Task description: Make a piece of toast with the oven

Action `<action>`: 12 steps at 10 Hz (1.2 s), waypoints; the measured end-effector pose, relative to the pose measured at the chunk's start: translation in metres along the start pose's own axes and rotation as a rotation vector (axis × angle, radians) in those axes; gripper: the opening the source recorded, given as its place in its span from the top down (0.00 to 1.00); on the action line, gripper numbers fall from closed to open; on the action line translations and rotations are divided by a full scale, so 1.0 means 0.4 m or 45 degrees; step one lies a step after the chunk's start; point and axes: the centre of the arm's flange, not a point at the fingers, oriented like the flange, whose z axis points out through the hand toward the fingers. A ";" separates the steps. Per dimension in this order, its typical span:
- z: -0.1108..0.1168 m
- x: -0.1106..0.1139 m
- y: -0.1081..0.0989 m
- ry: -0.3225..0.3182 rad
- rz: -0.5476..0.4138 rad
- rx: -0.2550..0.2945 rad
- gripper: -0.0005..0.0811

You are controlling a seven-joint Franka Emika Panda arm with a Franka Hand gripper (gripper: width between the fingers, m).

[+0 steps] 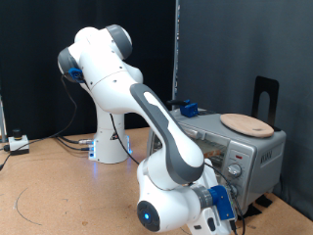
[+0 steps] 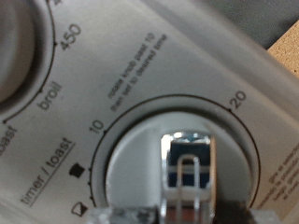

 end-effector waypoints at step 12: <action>-0.045 0.016 -0.027 0.027 -0.095 -0.067 0.80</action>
